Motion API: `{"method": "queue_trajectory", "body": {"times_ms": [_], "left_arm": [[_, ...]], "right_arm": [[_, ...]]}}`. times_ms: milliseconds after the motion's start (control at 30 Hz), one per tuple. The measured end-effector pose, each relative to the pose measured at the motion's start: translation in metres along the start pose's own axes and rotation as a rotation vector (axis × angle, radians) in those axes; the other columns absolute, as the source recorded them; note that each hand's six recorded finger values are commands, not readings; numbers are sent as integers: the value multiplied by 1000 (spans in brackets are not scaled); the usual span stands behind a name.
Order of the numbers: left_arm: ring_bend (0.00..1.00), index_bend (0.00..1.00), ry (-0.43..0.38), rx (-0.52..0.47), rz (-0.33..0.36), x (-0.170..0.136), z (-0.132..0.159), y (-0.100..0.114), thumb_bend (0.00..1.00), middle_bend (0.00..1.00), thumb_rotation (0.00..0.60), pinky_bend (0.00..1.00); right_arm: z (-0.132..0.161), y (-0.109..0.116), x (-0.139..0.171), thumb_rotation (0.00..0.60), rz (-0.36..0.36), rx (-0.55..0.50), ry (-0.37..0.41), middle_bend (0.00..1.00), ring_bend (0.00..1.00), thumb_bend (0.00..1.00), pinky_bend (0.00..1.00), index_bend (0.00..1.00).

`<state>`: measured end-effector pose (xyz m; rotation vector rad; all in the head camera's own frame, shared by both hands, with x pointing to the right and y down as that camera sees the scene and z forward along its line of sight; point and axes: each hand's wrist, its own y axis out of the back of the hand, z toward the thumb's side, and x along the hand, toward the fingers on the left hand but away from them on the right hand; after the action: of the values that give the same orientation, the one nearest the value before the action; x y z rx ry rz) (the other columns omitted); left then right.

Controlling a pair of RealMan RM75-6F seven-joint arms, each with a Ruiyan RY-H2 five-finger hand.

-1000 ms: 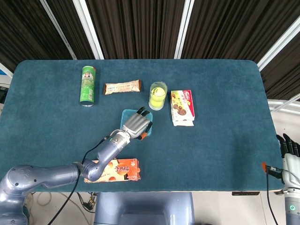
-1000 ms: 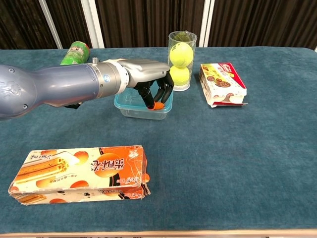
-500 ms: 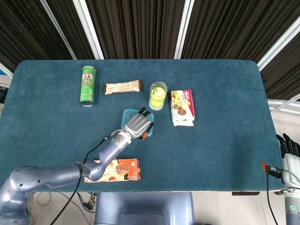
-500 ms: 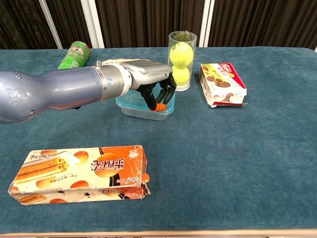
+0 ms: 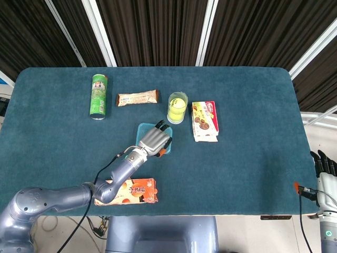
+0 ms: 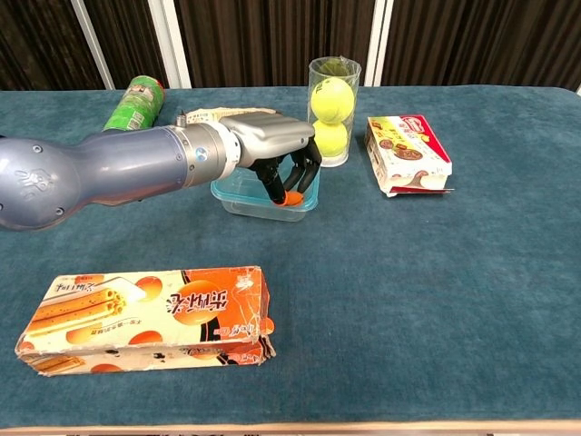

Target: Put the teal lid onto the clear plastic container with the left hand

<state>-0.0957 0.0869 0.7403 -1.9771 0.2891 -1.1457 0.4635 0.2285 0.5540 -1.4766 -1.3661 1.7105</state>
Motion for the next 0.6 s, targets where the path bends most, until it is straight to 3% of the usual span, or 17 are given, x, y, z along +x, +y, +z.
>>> {"method": "queue_trajectory", "body": {"times_ms": [600], "left_arm": [[108, 660, 6, 38, 5, 0, -3, -8, 438, 616, 600, 0]], "right_arm": [[0, 0, 0, 600, 1, -3, -2, 0, 0, 292, 0, 101]]}}
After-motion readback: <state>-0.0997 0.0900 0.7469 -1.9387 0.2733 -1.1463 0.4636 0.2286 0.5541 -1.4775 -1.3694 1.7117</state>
